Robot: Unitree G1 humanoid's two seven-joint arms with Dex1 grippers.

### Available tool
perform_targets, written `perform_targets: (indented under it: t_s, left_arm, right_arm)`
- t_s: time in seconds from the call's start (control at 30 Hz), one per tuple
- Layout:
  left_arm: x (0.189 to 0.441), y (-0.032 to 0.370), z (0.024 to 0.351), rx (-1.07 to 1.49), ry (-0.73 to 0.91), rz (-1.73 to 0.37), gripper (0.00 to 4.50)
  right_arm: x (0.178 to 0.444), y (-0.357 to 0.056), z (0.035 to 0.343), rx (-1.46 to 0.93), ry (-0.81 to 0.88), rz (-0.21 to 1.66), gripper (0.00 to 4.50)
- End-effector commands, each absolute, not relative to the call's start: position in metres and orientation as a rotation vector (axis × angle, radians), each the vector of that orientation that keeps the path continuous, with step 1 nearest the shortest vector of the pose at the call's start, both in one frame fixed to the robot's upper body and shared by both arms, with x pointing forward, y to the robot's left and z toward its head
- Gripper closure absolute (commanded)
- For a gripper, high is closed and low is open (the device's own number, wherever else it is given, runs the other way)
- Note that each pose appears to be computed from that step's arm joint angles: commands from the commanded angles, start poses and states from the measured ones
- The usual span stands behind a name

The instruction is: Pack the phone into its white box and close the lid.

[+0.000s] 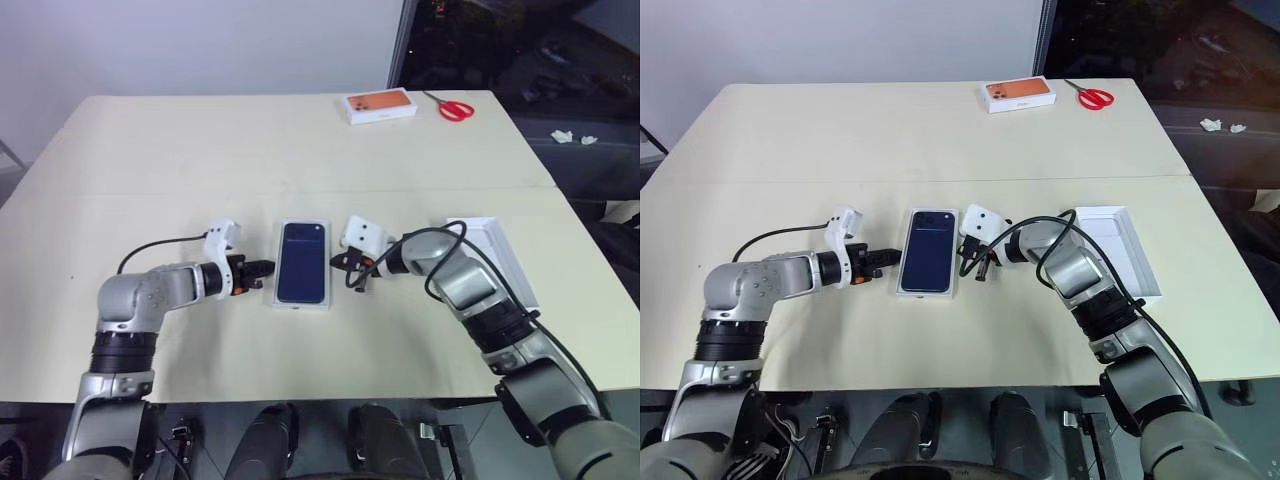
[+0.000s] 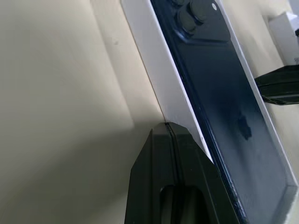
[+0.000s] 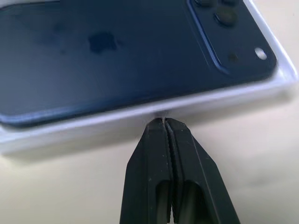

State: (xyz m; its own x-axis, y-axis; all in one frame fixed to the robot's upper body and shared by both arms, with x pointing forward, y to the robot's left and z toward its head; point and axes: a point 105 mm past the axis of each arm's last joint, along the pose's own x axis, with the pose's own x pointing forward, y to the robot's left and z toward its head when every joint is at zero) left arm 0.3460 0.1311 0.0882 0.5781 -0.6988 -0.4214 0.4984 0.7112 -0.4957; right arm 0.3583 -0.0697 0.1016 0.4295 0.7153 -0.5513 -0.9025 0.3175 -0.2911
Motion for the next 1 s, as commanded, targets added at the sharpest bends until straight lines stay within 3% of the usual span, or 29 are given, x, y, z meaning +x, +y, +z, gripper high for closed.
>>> perform_targets:
  t_s: [0.03, 0.53, 0.77, 1.0]
  left_arm:
    - [0.346, 0.103, 0.077, -0.358, 0.699, -0.794, 4.50]
    - [0.377, 0.042, 0.086, -0.335, 0.633, -0.889, 4.50]
    - [0.378, 0.036, 0.086, -0.309, 0.632, -0.927, 4.50]
    - [0.376, 0.058, 0.087, -0.286, 0.612, -0.895, 4.50]
  right_arm:
    - [0.366, -0.070, 0.119, -0.646, 0.291, 1.080, 4.42]
    - [0.384, -0.150, 0.114, -0.722, 0.403, 0.911, 4.42]
    - [0.384, -0.154, 0.116, -0.732, 0.400, 0.900, 4.42]
    - [0.386, -0.160, 0.124, -0.744, 0.387, 0.884, 4.42]
